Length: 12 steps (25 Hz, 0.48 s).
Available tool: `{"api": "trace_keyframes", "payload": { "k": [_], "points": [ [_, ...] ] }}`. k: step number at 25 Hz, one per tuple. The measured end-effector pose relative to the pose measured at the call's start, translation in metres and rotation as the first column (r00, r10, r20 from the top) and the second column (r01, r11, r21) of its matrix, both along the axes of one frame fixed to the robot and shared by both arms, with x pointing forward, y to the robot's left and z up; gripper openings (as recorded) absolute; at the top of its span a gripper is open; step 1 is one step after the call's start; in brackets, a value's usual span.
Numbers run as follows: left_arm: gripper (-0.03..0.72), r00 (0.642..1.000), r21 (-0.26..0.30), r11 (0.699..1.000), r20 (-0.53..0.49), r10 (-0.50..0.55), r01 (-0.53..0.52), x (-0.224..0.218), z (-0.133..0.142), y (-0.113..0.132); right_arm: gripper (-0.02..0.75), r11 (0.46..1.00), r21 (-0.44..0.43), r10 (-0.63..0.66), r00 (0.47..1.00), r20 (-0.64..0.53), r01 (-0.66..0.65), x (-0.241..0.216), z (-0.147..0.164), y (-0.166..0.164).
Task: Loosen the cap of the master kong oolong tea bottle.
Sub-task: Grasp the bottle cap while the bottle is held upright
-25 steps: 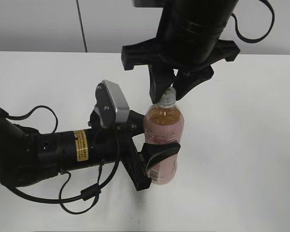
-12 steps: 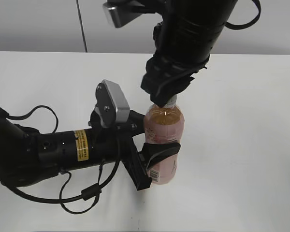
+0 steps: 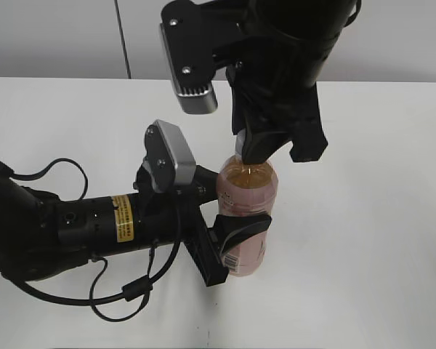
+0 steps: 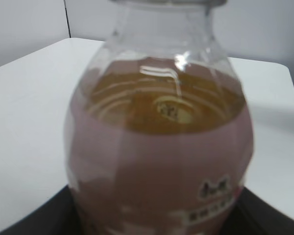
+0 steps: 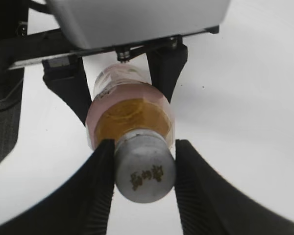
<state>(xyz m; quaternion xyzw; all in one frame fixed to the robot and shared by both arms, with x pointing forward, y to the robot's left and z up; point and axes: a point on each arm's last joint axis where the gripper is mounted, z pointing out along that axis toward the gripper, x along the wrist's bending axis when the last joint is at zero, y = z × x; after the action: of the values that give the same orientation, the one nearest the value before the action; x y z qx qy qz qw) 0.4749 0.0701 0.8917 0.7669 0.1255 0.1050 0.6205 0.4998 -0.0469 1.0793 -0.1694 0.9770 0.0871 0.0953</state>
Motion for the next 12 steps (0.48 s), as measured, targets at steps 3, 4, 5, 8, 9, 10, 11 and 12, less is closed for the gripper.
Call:
{"api": "trace_keyframes", "payload": {
  "k": [3,4,5,8,9,10,11,12],
  "points": [
    [0.396,1.0,0.001,1.0,0.0,0.001,-0.001,0.0001,0.0,0.0,0.278,0.997,-0.014,0.07,0.997,0.013,-0.07,-0.0001,0.0,-0.0002],
    [0.396,1.0,0.001,1.0,0.001,0.001,-0.001,0.0001,0.0,0.0,0.278,0.997,-0.014,0.076,0.997,0.014,-0.076,-0.0001,0.0,-0.0001],
    [0.396,1.0,0.001,1.0,0.001,0.001,-0.001,0.0001,0.0,0.0,0.278,0.997,-0.014,0.08,0.997,0.014,-0.08,-0.0002,0.0,0.0],
    [0.394,1.0,0.001,1.0,0.001,0.001,-0.001,0.0001,0.0,0.0,0.279,0.998,-0.005,0.056,0.998,0.006,-0.056,-0.0005,0.0,0.0004],
    [0.394,1.0,0.002,1.0,0.002,-0.001,0.001,-0.0001,-0.0001,0.0,0.279,1.0,-0.001,0.03,1.0,0.0,-0.03,-0.0005,0.0,0.0004],
    [0.394,1.0,0.002,1.0,0.002,-0.001,0.001,-0.0001,-0.0001,0.0,0.283,1.0,0.005,-0.006,1.0,-0.007,0.006,-0.0005,0.0,0.0004],
    [0.394,1.0,0.002,1.0,0.002,-0.001,0.001,-0.0001,-0.0001,0.0,0.311,0.999,0.011,-0.044,0.999,-0.015,0.044,-0.0005,0.0,0.0004],
    [0.394,1.0,0.001,1.0,0.001,0.0,0.0,0.0,-0.0001,0.0,0.365,0.995,0.017,-0.095,0.995,-0.023,0.095,-0.0002,0.0,0.0002]
  ]
}}
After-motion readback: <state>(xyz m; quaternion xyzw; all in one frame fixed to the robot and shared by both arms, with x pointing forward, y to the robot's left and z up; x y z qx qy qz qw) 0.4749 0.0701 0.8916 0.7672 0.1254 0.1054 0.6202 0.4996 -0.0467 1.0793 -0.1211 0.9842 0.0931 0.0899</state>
